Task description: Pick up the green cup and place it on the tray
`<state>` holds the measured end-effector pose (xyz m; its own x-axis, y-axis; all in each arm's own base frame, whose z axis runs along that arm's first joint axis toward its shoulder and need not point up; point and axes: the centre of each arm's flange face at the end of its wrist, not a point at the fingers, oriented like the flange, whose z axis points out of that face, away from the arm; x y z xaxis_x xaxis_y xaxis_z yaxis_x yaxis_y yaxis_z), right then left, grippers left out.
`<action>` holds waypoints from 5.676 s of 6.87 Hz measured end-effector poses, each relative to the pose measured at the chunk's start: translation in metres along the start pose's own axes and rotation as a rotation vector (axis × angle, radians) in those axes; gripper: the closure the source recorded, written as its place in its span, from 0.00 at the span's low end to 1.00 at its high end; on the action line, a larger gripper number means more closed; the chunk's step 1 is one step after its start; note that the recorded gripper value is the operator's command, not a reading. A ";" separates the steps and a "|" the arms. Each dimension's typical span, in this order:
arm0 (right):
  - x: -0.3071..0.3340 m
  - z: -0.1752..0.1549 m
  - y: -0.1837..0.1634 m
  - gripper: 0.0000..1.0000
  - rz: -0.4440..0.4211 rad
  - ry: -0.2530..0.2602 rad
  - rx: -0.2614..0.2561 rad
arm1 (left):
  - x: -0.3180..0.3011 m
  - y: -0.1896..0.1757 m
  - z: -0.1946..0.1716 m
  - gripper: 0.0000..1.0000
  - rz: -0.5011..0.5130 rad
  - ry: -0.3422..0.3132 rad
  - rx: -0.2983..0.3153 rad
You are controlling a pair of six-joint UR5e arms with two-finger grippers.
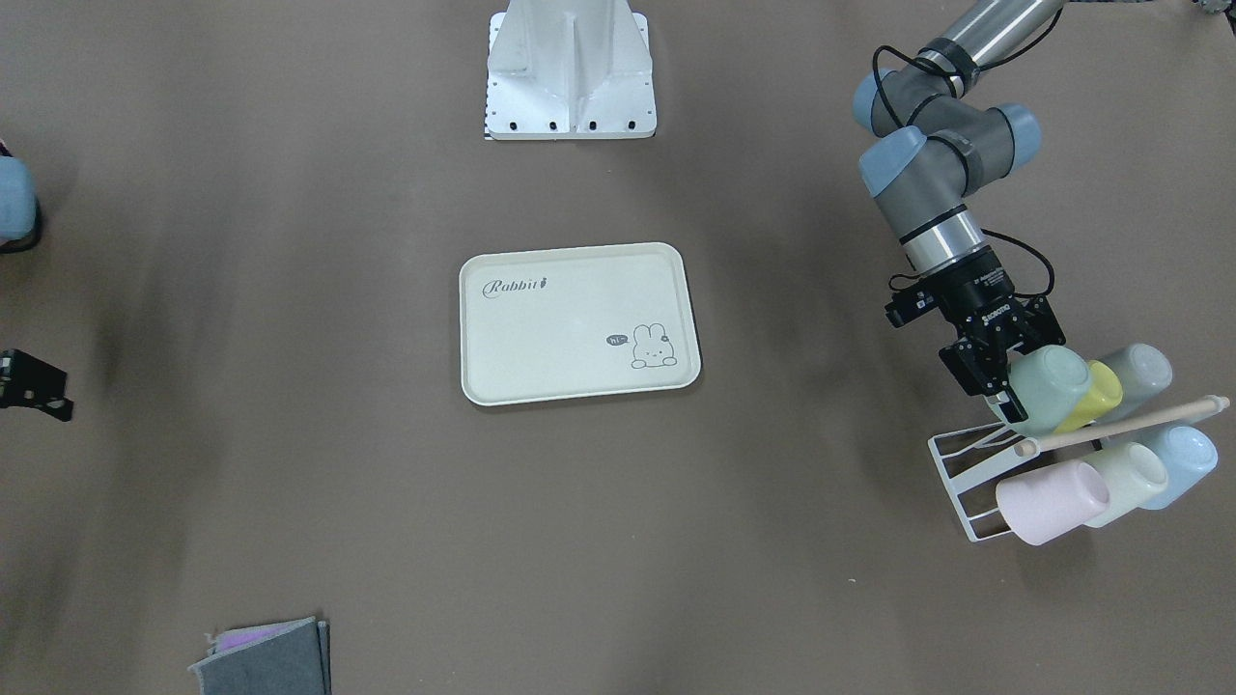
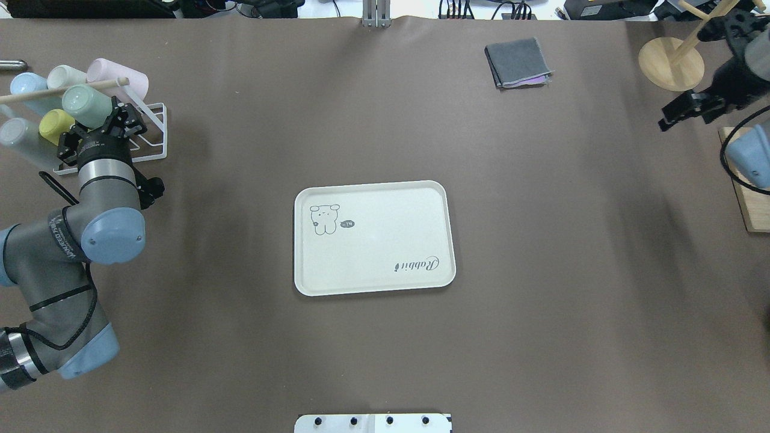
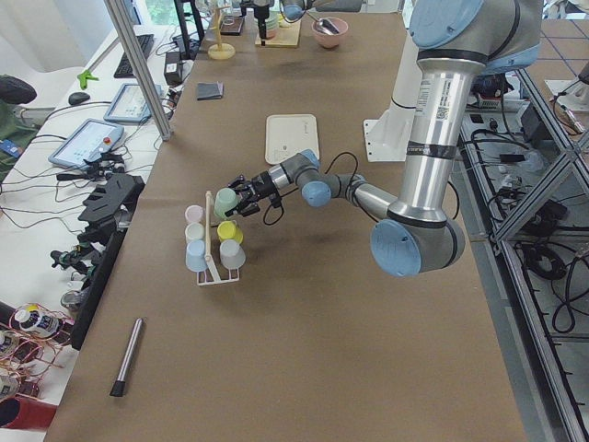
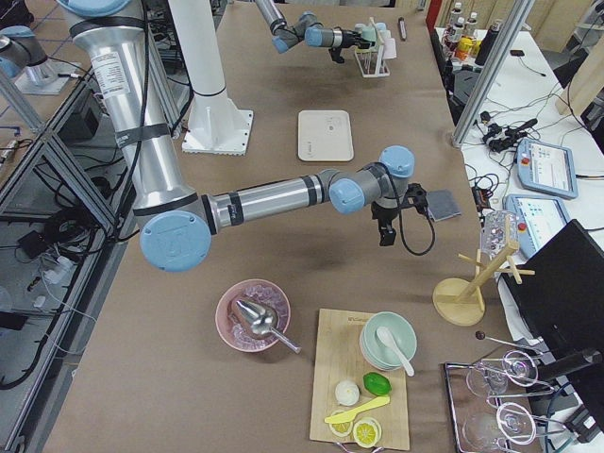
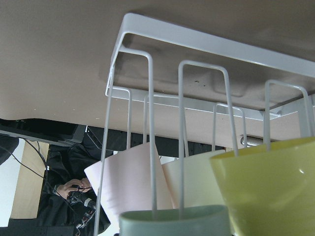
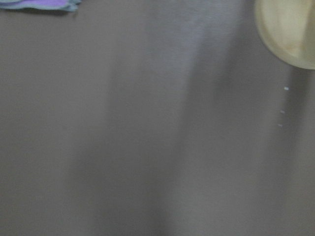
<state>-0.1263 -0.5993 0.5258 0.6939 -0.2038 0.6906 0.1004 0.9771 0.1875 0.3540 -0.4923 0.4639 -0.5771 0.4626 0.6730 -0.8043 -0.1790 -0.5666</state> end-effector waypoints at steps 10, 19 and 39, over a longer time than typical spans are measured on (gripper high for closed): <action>0.245 -0.043 0.131 0.00 0.240 0.017 -0.126 | -0.026 0.124 -0.020 0.83 -0.335 -0.129 0.164; 0.230 -0.056 0.122 0.00 0.200 0.073 -0.101 | -0.039 0.143 -0.050 1.00 -1.252 -0.203 0.519; 0.226 -0.052 0.148 0.00 0.183 0.103 -0.115 | -0.089 -0.063 -0.245 1.00 -2.776 0.165 0.883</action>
<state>0.0823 -0.4975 0.6734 0.7768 -0.0216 0.6294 0.0432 0.9989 -0.0190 0.4905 -0.3092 0.3230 0.6831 0.1687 -0.7105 0.6436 0.3207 0.6949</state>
